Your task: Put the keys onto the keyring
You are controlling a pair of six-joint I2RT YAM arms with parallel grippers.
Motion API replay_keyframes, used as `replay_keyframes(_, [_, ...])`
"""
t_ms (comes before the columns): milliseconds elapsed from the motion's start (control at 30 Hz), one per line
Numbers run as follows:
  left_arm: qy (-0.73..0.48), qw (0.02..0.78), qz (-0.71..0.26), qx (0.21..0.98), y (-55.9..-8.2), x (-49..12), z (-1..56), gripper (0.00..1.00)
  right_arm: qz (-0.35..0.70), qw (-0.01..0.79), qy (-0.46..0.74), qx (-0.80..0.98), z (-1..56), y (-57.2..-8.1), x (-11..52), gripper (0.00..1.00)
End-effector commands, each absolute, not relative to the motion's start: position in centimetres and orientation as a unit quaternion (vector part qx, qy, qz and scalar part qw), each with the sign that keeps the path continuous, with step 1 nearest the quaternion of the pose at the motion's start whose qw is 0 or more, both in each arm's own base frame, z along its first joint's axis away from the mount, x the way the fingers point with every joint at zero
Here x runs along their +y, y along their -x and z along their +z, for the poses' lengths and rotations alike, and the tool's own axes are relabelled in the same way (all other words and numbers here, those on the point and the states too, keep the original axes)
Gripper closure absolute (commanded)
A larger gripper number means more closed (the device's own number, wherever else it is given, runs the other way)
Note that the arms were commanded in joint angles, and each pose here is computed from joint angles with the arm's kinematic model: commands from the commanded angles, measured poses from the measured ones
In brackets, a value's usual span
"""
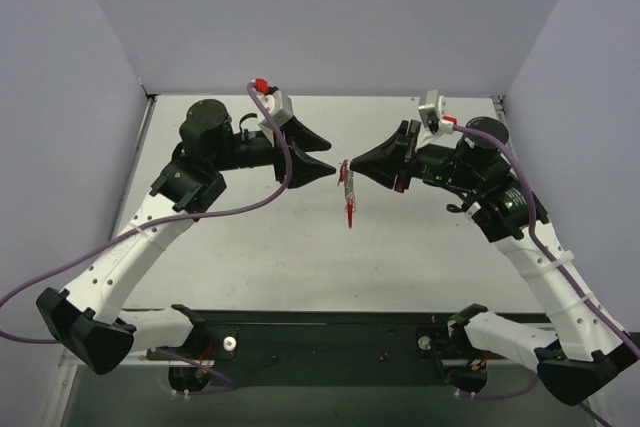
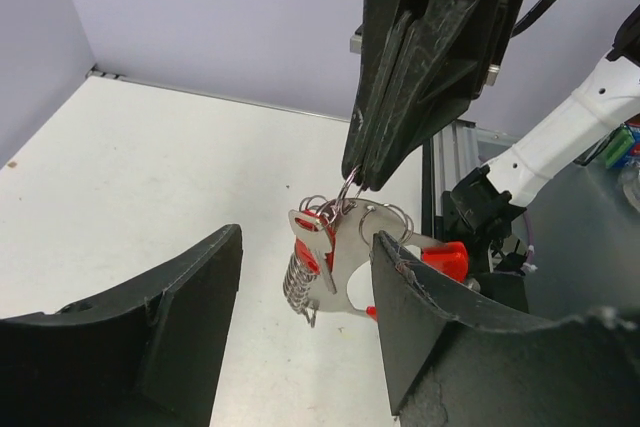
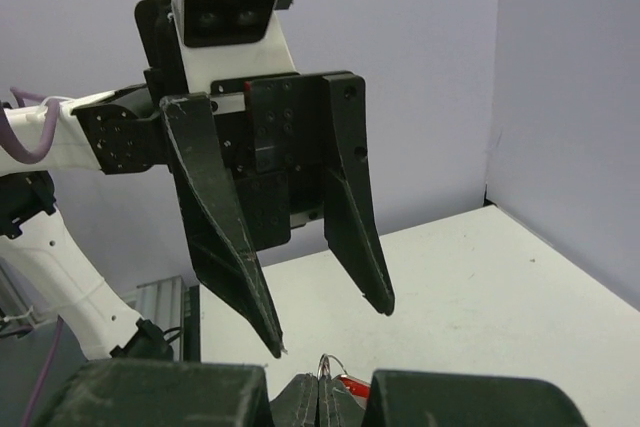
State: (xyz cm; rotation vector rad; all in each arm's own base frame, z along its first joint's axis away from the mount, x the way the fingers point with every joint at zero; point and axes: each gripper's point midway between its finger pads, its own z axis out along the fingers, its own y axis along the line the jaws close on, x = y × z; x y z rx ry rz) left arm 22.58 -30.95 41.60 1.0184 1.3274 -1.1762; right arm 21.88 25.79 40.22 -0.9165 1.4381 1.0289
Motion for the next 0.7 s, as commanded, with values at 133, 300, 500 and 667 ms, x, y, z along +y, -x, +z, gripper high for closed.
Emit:
replay_keyframes(133, [-0.445,0.523,-0.510,0.518,-22.4,-31.8,42.3,0.37,0.440,0.588,0.396,0.552,43.5,-21.4,25.7,1.00])
replay_keyframes(300, [-0.447,0.527,-0.518,0.504,-22.2,-32.0,42.8,0.38,0.442,0.587,0.395,0.551,43.6,-21.4,25.7,1.00])
replay_keyframes(500, [-0.450,0.519,-0.524,0.504,-22.4,-32.6,42.5,0.71,0.445,0.586,0.396,0.550,43.6,-21.3,25.8,1.00])
replay_keyframes(667, [-0.454,0.514,-0.532,0.497,-22.1,-32.9,42.6,0.71,0.443,0.588,0.393,0.550,43.6,-21.4,25.7,1.00])
